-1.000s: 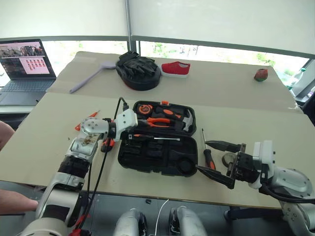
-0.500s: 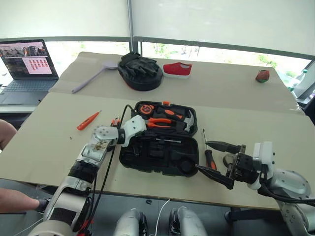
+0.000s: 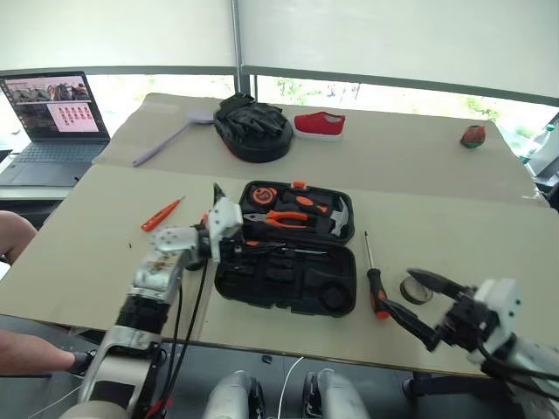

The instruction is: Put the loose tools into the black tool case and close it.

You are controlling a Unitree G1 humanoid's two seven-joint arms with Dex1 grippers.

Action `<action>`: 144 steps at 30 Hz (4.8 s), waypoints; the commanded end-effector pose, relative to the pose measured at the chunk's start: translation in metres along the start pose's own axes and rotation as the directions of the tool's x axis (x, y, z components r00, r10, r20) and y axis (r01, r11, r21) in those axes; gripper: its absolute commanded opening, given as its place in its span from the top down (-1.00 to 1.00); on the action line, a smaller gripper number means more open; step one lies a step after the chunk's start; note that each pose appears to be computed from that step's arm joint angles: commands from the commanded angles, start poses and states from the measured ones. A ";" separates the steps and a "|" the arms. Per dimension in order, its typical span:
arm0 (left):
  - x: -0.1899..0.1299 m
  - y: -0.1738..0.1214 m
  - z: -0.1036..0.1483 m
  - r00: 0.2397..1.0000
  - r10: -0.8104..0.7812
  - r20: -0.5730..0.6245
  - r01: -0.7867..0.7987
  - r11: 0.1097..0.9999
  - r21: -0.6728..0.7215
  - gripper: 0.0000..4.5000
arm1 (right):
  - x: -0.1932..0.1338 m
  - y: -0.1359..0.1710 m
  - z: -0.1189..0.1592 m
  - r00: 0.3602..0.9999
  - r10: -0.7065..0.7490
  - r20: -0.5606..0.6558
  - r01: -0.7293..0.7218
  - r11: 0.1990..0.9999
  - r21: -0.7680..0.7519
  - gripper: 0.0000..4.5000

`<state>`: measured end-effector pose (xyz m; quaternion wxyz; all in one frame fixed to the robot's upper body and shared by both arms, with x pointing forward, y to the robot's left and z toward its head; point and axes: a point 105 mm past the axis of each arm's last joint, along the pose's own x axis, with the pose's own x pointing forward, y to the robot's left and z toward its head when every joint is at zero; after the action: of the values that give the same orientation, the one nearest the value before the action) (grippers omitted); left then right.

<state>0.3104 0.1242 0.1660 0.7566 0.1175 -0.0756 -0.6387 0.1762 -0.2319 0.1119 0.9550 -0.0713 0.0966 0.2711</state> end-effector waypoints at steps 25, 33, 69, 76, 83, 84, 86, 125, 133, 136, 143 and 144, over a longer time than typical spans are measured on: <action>-0.013 -0.053 0.012 0.989 -0.123 0.085 0.119 0.992 0.049 -0.99 | 0.070 0.008 -0.002 0.897 -0.006 -0.443 0.066 0.990 0.122 -1.00; -0.019 -0.056 0.009 0.993 -0.097 0.072 0.095 0.995 0.040 -1.00 | 0.086 0.008 -0.002 0.884 -0.068 -0.463 0.128 0.987 0.098 -0.41; -0.072 -0.050 -0.004 0.978 0.203 -0.045 -0.205 0.978 -0.032 -1.00 | 0.184 0.043 0.074 0.763 0.466 -0.448 -0.644 0.610 -0.462 0.53; -0.072 -0.046 -0.004 0.973 0.223 -0.061 -0.223 0.975 0.007 -1.00 | 0.194 0.049 0.069 0.728 0.485 -0.485 -0.683 0.573 -0.452 0.53; -0.075 -0.050 -0.008 0.972 0.223 -0.075 -0.224 0.975 -0.008 -1.00 | 0.194 0.043 0.059 0.714 0.456 -0.531 -0.692 0.573 -0.438 0.53; -0.075 -0.050 -0.009 0.971 0.226 -0.075 -0.227 0.974 -0.011 -1.00 | 0.195 0.043 0.059 0.714 0.454 -0.533 -0.694 0.560 -0.453 0.31; -0.075 -0.051 -0.010 0.970 0.229 -0.077 -0.231 0.973 -0.015 -1.00 | 0.194 0.045 0.061 0.711 0.464 -0.527 -0.699 0.541 -0.467 -0.01; -0.085 -0.038 -0.013 0.932 0.329 -0.150 -0.336 0.942 -0.021 -1.00 | 0.238 0.084 0.022 0.740 0.570 -0.357 -0.664 0.535 -0.522 0.96; -0.111 -0.044 -0.014 0.886 0.438 -0.153 -0.460 0.874 -0.159 -1.00 | 0.214 0.065 0.081 0.760 0.649 -0.038 -0.576 0.645 -0.503 0.96; -0.139 -0.046 -0.021 0.807 0.555 -0.201 -0.588 0.784 -0.196 -1.00 | 0.193 0.051 0.101 0.750 0.647 0.137 -0.529 0.711 -0.464 0.85; -0.260 -0.088 -0.028 0.331 0.900 -0.284 -0.943 0.306 -0.129 -1.00 | 0.127 0.019 0.086 0.799 0.511 0.317 -0.378 0.837 -0.396 -0.09; -0.272 -0.092 -0.028 0.263 0.923 -0.282 -0.964 0.240 -0.114 -1.00 | 0.123 0.017 0.083 0.804 0.500 0.322 -0.372 0.845 -0.385 -0.22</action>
<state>0.1895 0.3610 0.1052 0.9934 -0.0242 0.0554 -0.0977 0.2900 -0.1420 0.1422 0.8489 -0.1249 -0.0834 0.5067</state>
